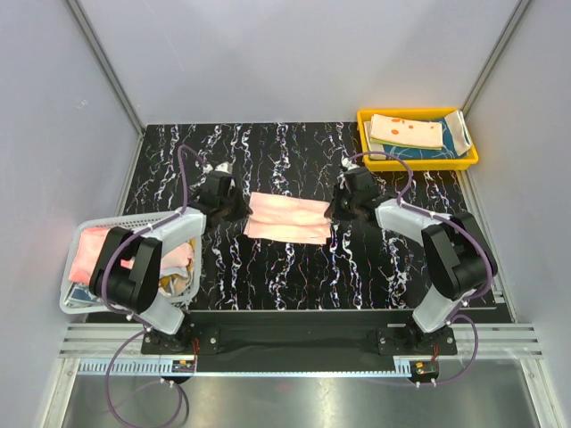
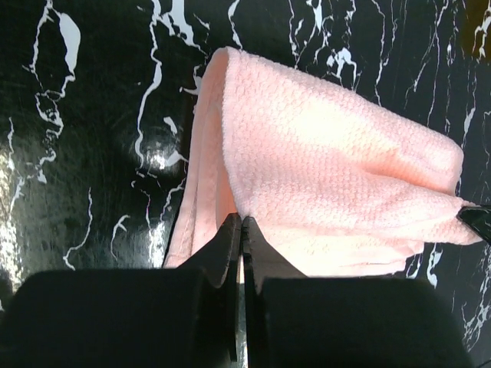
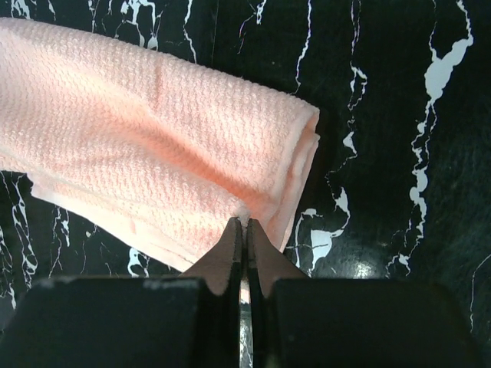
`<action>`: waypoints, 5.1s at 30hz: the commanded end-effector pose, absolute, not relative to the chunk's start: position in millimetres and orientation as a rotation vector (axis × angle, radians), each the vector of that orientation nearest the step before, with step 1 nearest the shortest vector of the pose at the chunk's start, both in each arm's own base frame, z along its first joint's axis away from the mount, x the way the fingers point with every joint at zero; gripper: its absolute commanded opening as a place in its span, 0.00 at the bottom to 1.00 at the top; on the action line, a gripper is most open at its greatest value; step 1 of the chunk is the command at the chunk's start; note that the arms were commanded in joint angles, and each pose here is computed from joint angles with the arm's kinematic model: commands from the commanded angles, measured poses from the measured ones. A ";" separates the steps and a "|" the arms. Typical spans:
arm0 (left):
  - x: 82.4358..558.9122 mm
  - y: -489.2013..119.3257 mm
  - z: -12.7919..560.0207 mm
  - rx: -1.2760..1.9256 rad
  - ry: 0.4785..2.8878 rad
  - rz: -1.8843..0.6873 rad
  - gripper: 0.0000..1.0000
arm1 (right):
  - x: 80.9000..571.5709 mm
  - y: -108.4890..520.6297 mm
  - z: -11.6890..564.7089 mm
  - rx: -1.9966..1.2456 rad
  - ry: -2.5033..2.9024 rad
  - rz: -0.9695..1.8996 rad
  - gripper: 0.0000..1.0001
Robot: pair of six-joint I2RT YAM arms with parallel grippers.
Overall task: Fold and stack the towels
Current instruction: Fold the towel, then neatly place the folded towel into the bin
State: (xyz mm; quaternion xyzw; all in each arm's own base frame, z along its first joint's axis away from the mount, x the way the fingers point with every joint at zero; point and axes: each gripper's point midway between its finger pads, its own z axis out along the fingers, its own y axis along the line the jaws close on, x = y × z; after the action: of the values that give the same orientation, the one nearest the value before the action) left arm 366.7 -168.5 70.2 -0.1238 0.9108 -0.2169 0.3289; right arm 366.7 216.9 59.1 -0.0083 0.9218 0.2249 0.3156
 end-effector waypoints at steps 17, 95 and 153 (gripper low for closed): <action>354.2 -161.9 76.5 -0.322 2.298 -0.563 0.00 | 348.9 228.2 77.0 -0.012 2.324 0.677 0.08; 321.9 -168.4 -0.7 -0.276 2.616 -0.351 0.27 | 347.2 231.2 0.4 0.151 2.589 0.244 0.37; 307.4 -115.6 189.6 -0.039 2.356 -0.227 0.45 | 703.7 -23.8 165.3 -0.157 1.905 -0.761 0.00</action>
State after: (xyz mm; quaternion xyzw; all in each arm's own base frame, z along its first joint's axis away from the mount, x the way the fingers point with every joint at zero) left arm 299.8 -114.7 183.2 -0.0219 0.9290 -0.0869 0.3591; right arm 684.0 -16.9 111.7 -0.0782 0.8348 -0.3086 0.4492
